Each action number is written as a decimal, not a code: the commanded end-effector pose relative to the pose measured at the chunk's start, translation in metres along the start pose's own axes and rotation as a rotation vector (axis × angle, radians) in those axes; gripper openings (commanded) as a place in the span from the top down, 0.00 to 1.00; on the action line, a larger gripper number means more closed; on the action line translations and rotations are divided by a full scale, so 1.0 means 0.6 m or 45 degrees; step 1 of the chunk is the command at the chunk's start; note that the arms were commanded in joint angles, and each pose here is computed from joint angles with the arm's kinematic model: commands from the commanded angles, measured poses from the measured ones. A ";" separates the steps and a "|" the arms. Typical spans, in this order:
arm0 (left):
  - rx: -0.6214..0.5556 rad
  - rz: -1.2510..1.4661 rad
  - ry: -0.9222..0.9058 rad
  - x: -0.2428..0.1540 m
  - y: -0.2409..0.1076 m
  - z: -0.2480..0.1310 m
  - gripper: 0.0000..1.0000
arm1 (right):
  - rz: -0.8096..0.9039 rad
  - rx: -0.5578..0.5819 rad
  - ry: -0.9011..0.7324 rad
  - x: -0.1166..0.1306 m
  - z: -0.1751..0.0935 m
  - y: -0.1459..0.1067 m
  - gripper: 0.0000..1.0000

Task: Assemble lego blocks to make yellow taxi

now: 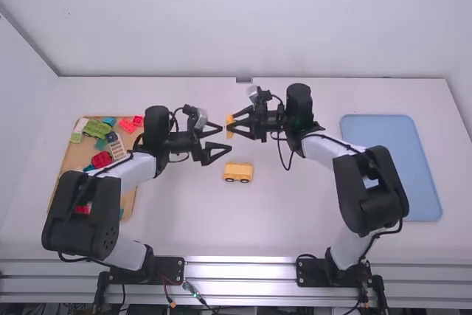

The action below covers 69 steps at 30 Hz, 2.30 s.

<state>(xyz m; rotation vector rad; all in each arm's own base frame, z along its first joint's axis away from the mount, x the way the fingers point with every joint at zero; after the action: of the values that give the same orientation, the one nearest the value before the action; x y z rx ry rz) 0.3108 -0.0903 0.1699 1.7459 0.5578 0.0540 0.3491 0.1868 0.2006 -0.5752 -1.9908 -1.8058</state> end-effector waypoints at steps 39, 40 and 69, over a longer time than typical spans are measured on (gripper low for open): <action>0.038 -0.431 1.829 -0.050 0.046 -0.358 0.01 | -0.468 1.535 -0.646 0.000 0.327 -0.177 1.00; 0.040 -0.433 1.827 -0.049 0.046 -0.358 0.01 | -0.466 1.535 -0.659 -0.001 0.329 -0.179 1.00; 0.152 -0.419 1.752 -0.035 0.030 -0.347 0.01 | -0.474 1.537 -0.689 -0.013 0.333 -0.189 0.01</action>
<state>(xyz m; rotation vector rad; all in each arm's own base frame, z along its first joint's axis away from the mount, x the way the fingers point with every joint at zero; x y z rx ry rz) 0.2287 0.0899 0.2476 1.4219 1.8961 1.0419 0.2880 0.3724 0.0866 -0.2749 -3.1567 -0.2716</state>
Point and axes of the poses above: each hand's point on the last joint's axis, 136 mm out from that joint toward the fingers, its own z axis out along the fingers, its own x axis along the line the jaws close on, y = z × x, the point moved 10 cm from there along -z, back along the fingers, and after that the axes turned 8 degrees about z, right-handed, at the moved point
